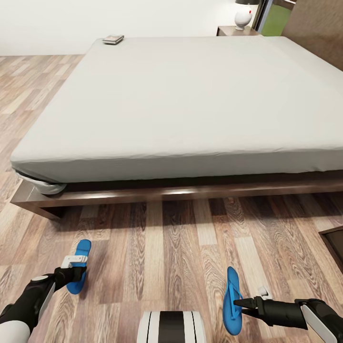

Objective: In the bedroom, move the book from the bed onto either nightstand, and place the two sandals side by side next to the bed.

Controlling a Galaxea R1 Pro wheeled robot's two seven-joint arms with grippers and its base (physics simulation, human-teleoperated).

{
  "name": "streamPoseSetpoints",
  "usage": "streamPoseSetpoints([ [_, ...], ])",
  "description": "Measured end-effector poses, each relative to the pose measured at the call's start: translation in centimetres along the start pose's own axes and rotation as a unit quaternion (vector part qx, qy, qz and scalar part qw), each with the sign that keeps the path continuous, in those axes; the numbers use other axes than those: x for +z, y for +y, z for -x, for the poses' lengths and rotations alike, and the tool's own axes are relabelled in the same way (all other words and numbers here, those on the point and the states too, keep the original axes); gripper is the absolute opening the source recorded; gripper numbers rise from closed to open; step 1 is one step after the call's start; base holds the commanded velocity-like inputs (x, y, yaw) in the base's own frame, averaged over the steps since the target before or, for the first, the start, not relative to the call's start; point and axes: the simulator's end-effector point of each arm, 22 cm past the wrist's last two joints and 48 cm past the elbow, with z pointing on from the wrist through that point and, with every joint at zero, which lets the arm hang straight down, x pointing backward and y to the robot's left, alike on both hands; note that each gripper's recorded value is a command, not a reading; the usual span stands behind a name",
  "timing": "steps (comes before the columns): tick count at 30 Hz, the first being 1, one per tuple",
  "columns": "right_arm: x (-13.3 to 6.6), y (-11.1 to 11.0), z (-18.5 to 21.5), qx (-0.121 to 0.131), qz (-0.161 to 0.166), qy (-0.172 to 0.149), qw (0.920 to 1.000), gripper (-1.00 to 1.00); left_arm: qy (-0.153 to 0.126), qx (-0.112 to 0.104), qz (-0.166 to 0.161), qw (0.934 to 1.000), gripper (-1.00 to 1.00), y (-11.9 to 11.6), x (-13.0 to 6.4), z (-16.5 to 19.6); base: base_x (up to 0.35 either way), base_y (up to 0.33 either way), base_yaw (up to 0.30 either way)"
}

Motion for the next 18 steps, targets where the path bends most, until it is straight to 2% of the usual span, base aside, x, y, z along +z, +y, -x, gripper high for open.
streamPoseSetpoints([
  [18, 1.2, -2.3, -1.2, 0.026, -0.008, 0.018, 0.9995, -1.00, 0.032, -0.001, 0.000, 0.9995, -1.00, -0.1, 1.9, -3.3, 0.000, 0.000, 0.000],
])
